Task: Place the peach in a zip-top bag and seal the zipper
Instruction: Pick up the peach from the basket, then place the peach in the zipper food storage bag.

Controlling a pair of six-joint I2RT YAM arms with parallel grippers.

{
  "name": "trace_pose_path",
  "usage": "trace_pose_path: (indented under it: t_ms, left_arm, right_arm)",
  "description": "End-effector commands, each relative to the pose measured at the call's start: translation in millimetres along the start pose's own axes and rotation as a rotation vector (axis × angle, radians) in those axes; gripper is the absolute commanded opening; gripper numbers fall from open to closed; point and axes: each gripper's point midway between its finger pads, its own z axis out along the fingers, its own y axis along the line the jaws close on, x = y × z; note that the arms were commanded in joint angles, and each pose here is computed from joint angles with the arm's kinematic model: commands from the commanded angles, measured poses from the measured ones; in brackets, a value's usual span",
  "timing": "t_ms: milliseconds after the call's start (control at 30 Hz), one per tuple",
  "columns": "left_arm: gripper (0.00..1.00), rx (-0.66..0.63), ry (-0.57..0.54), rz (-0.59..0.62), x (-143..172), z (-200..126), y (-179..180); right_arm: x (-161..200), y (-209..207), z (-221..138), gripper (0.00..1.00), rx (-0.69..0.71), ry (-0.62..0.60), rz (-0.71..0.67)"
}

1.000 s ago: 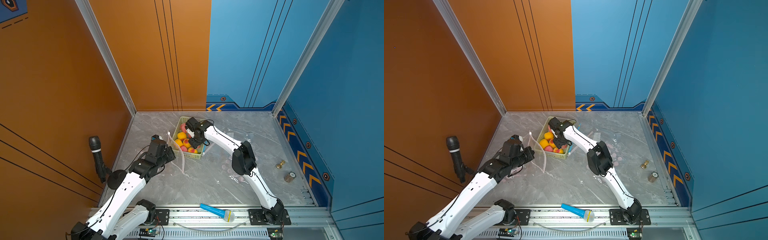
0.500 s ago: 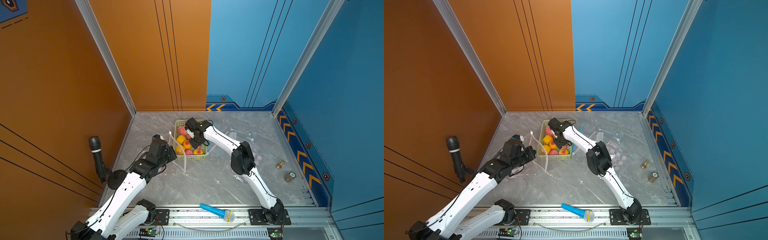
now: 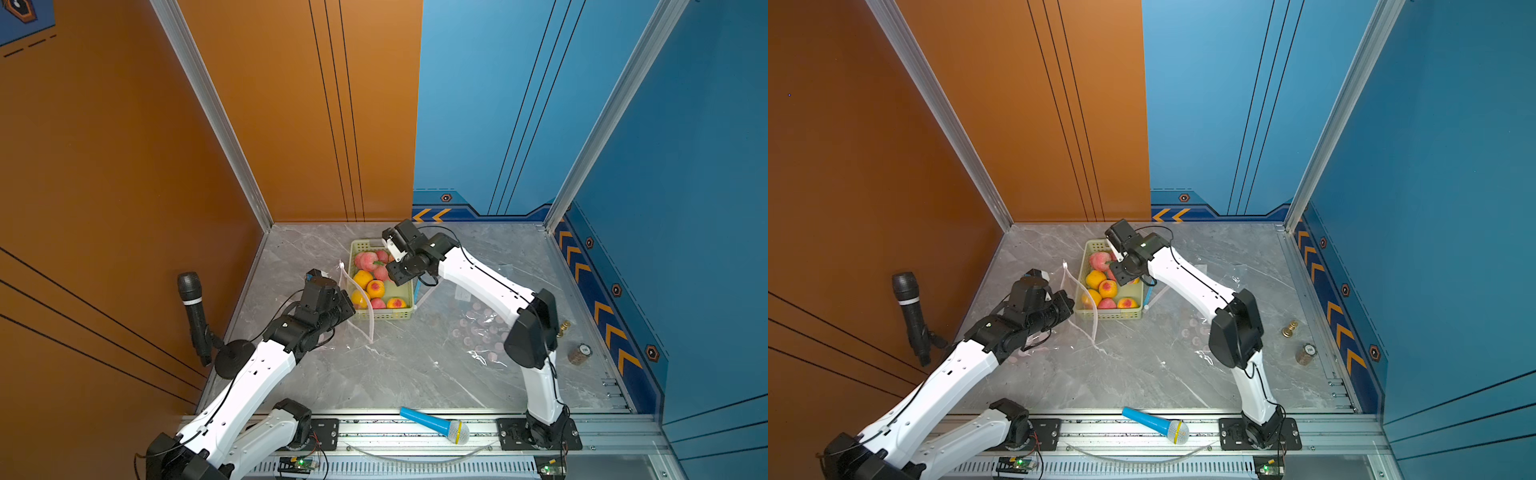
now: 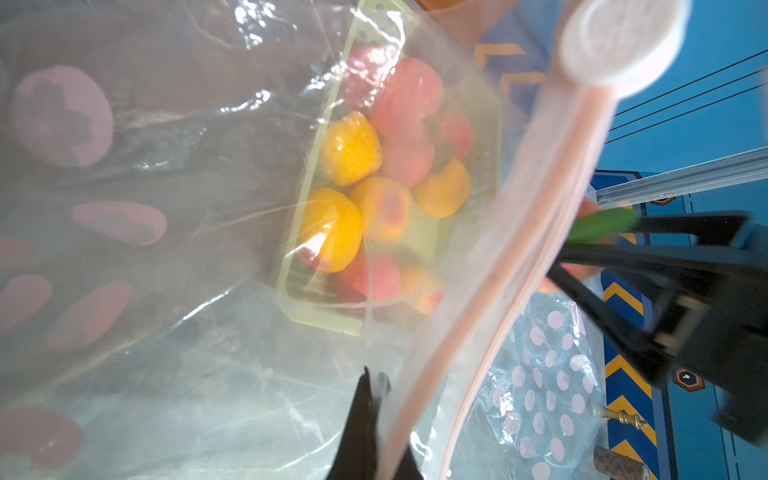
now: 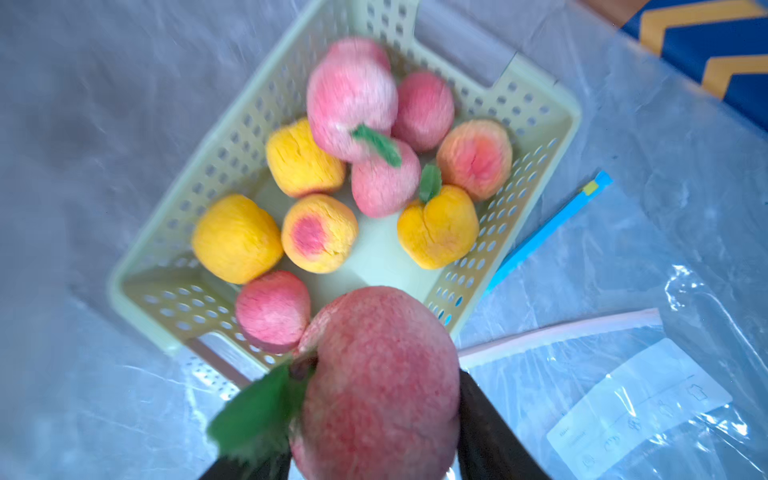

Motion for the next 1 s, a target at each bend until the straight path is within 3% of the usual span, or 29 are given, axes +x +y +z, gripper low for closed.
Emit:
trace_pose_path:
  t_ms: [0,233,433,733,967]
  left_arm:
    - [0.0,0.049,-0.022,-0.024,-11.5,-2.2,-16.1]
    - [0.0,0.072,-0.023,-0.017,-20.9,-2.0,-31.4]
    - [0.0,0.102,-0.024,-0.011,-24.9,-3.7,-43.8]
    - [0.0,0.132,-0.026,0.001,-27.8,-9.6,-55.3]
    - [0.0,0.163,-0.036,-0.002,-32.4,-16.7,-64.9]
  right_arm:
    - [-22.6,22.9,-31.9,0.23,-0.142,-0.169,0.119]
    - [-22.1,65.4,-68.7,0.23,-0.38,-0.324,0.223]
    - [-18.9,96.8,-63.0,0.23,-0.458,-0.355,0.239]
    - [-7.9,126.6,-39.2,0.23,-0.478,-0.31,0.205]
    - [7.7,118.2,-22.0,0.23,-0.402,-0.272,0.219]
